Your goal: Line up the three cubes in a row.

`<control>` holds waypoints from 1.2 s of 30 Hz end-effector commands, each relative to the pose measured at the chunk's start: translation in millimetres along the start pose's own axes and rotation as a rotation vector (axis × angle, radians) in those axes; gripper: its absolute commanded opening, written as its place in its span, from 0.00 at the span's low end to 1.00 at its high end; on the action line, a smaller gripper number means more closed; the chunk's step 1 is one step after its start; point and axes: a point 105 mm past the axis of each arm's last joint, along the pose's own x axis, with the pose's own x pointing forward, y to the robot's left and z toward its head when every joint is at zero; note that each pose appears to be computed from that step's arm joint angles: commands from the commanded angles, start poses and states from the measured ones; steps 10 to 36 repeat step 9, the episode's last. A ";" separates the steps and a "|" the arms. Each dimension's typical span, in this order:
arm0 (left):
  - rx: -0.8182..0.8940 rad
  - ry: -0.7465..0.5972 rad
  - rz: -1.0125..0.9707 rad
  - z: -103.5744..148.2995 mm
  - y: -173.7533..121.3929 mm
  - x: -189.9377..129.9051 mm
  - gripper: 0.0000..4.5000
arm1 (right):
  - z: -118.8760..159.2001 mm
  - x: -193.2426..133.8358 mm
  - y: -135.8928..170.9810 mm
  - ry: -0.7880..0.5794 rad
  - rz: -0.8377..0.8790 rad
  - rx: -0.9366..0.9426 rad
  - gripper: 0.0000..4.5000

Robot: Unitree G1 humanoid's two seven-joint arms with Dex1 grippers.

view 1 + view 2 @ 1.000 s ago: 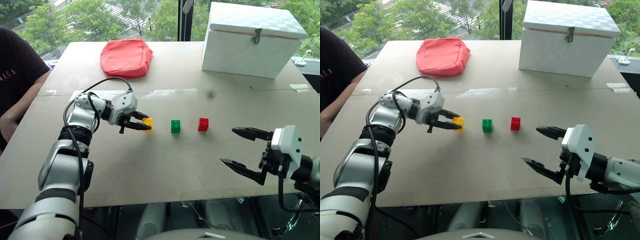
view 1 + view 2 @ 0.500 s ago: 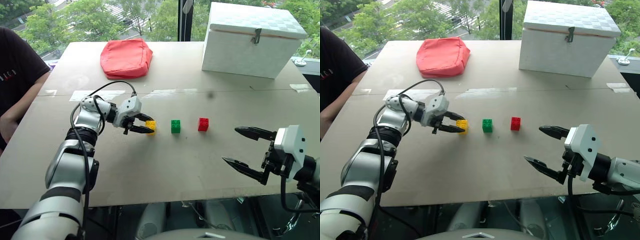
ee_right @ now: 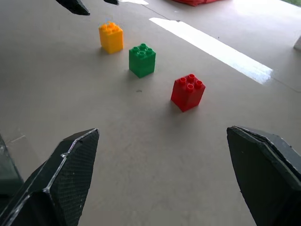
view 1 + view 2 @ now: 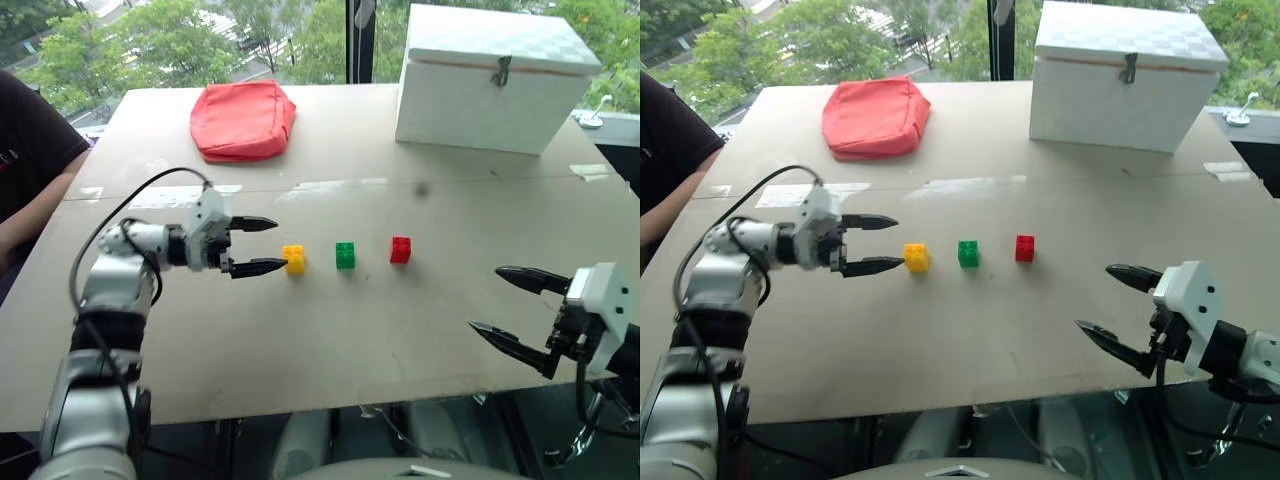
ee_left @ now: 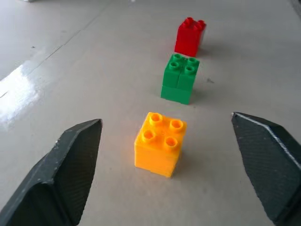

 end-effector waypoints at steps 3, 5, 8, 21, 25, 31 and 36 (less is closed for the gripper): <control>-0.080 -0.047 0.264 -0.5 -34.1 -34.5 0.99 | -13.0 -20.3 -15.3 0.032 -0.066 -0.014 1.00; -0.138 -0.018 0.338 -18.5 -46.5 -48.2 0.99 | -21.6 -25.1 -23.0 0.049 -0.107 -0.009 1.00; -0.174 -0.008 0.377 -28.0 -56.1 -54.5 0.99 | -26.1 -29.4 -28.0 0.055 -0.116 -0.005 1.00; -0.171 0.008 0.387 -32.0 -58.2 -56.7 0.99 | -27.9 -30.8 -29.4 0.057 -0.121 -0.001 1.00; -0.171 0.008 0.387 -32.0 -58.2 -56.7 0.99 | -27.9 -30.8 -29.4 0.057 -0.121 -0.001 1.00; -0.171 0.008 0.387 -32.0 -58.2 -56.7 0.99 | -27.9 -30.8 -29.4 0.057 -0.121 -0.001 1.00; -0.171 0.008 0.387 -32.0 -58.2 -56.7 0.99 | -27.9 -30.8 -29.4 0.057 -0.121 -0.001 1.00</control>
